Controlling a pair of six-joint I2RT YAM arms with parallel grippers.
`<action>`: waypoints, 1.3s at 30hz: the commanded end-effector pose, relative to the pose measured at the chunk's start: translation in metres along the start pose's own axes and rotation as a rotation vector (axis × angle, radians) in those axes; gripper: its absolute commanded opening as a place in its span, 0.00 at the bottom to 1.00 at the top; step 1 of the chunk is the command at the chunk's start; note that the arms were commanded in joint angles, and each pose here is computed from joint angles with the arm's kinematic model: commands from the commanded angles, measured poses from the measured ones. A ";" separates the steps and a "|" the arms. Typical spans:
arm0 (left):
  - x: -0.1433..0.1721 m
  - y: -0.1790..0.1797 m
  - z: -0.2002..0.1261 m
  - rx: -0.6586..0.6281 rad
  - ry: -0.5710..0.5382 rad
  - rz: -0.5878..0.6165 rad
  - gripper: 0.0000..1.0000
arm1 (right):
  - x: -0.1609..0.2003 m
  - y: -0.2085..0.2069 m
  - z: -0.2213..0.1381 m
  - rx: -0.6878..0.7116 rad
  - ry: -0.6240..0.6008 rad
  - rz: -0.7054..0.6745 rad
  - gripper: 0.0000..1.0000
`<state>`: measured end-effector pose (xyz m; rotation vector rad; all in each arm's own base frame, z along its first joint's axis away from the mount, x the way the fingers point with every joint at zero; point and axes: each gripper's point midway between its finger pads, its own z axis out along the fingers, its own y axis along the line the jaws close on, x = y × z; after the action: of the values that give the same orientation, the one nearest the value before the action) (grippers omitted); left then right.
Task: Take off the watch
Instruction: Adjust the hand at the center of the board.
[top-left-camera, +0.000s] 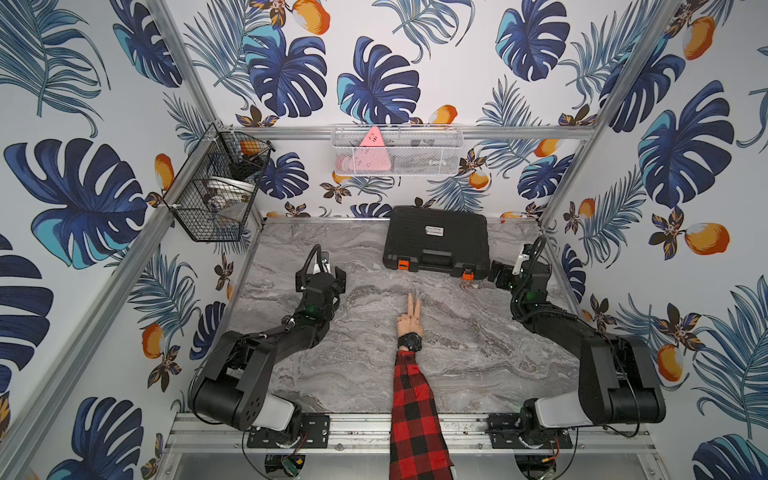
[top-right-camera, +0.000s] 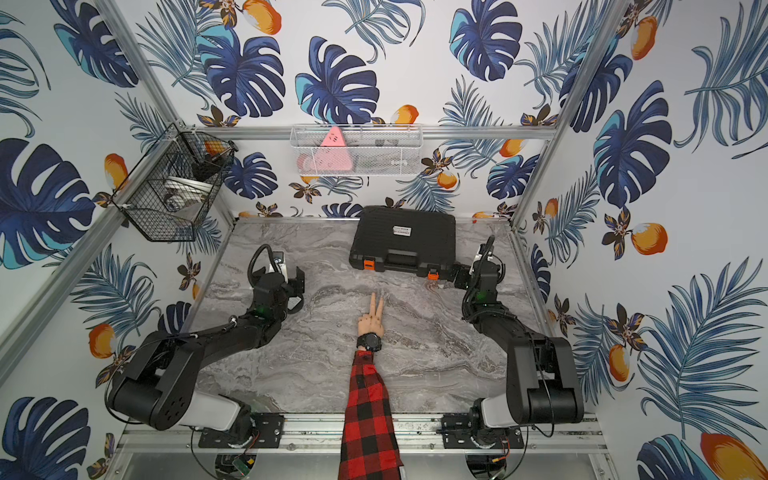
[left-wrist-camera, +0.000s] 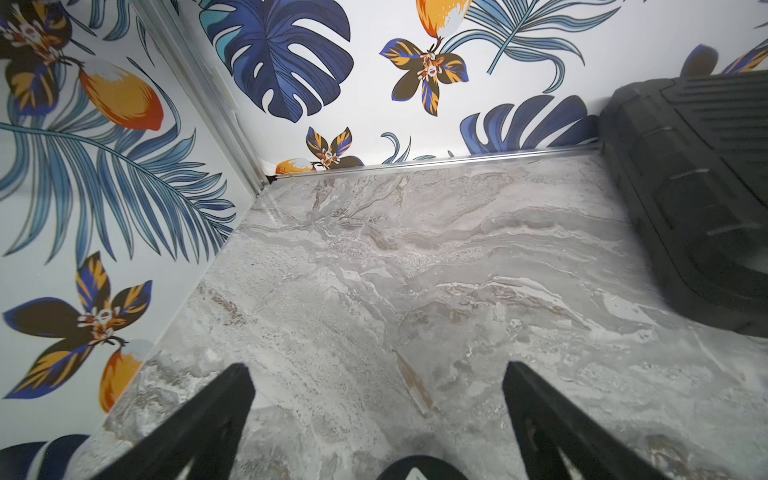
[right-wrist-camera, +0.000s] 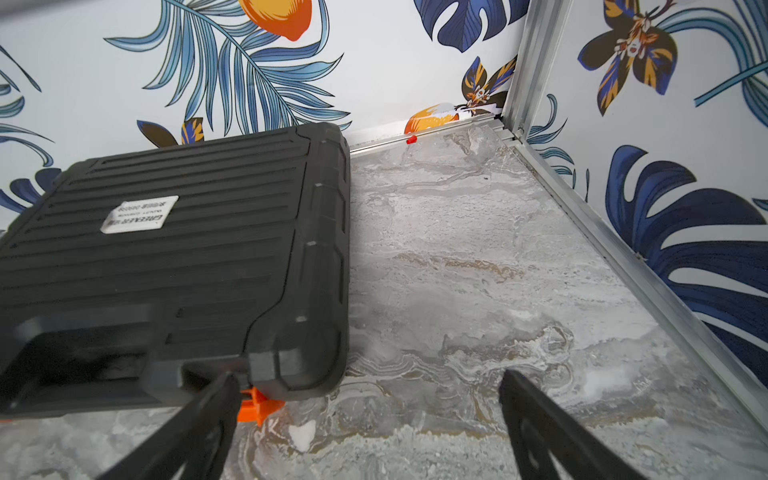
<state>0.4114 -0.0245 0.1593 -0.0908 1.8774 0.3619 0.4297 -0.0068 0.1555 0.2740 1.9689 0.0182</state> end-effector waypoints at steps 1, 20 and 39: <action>0.018 0.000 -0.012 -0.076 0.156 0.067 0.99 | 0.027 0.014 -0.009 -0.028 0.176 0.040 1.00; -0.008 -0.111 -0.096 0.320 0.457 0.131 0.99 | 0.079 0.108 -0.091 -0.356 0.624 0.101 0.95; 0.064 -0.208 -0.210 0.624 0.454 0.465 0.99 | 0.101 0.097 -0.096 -0.317 0.713 0.067 0.96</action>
<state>0.2520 -0.2748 0.1206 0.7503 2.3614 0.0357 0.3226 0.1217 0.1170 0.1127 2.6022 0.5514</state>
